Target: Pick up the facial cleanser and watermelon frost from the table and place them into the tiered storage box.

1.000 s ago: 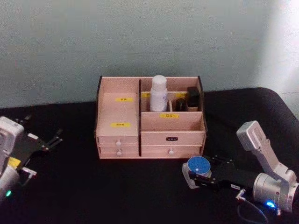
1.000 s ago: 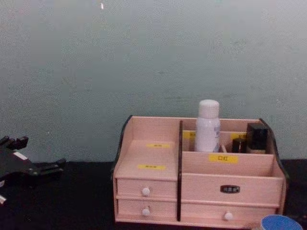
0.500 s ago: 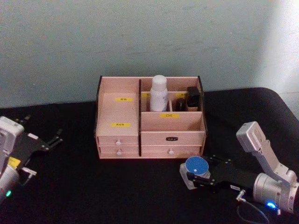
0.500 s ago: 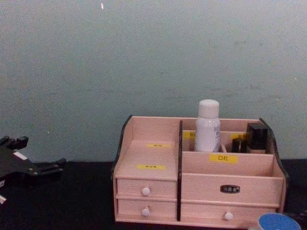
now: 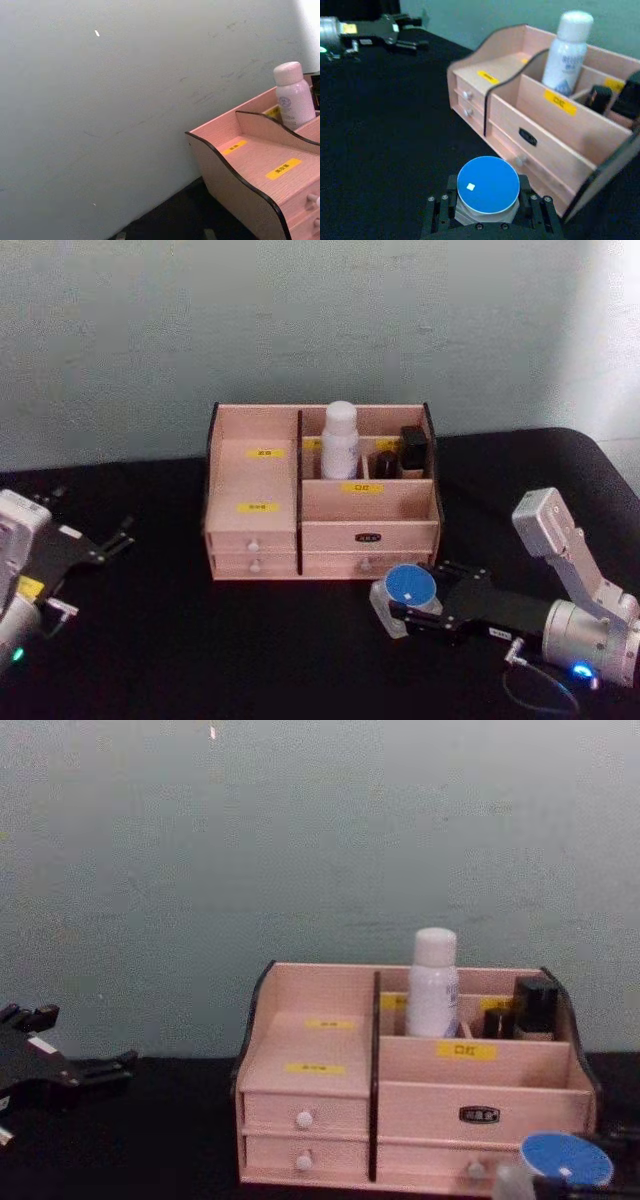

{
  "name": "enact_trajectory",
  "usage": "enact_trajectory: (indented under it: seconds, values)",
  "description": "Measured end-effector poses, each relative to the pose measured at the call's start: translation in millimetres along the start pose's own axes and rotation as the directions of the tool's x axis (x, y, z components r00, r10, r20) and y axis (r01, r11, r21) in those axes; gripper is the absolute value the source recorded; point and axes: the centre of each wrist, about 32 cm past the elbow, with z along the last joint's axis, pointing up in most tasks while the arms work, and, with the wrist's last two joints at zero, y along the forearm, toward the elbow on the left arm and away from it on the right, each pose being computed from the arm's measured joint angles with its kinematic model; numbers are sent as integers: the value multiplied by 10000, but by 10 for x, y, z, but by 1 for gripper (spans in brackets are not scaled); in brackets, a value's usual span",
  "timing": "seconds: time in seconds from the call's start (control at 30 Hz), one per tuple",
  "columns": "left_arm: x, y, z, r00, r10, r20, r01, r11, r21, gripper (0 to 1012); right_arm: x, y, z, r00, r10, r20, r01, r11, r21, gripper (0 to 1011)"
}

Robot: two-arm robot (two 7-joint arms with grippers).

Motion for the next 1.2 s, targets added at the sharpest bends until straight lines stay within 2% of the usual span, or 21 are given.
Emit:
enact_trajectory:
  seconds: [0.3, 0.57, 0.83, 0.9, 0.97, 1.0, 1.2]
  values:
    - [0, 0, 0, 10000, 0, 0, 0, 10000, 0, 1001, 6, 100, 142, 9978, 482, 462, -504, 9976, 475, 717]
    - [0, 0, 0, 10000, 0, 0, 0, 10000, -1, 1001, 0, 281, 326, 9928, 752, 931, -842, 9918, 962, 717]
    - [0, 0, 0, 10000, 0, 1, 0, 10000, 0, 1001, 21, 578, 558, 9877, 743, 1375, -932, 9862, 1366, 717]
    - [0, 0, 0, 10000, 0, 0, 0, 10000, 0, 1001, 24, 604, 574, 9876, 731, 1391, -925, 9860, 1386, 717]
    - [0, 0, 0, 10000, 0, 0, 0, 10000, -1, 1001, 42, 717, 647, 9872, 681, 1442, -895, 9850, 1475, 717]
    - [0, 0, 0, 10000, 0, 0, 0, 10000, -1, 1001, 42, 717, 647, 9872, 681, 1442, -895, 9850, 1475, 717]
    - [0, 0, 0, 10000, 0, 1, 0, 10000, 0, 1001, 88, 968, 810, 9870, 535, 1513, -776, 9845, 1576, 717]
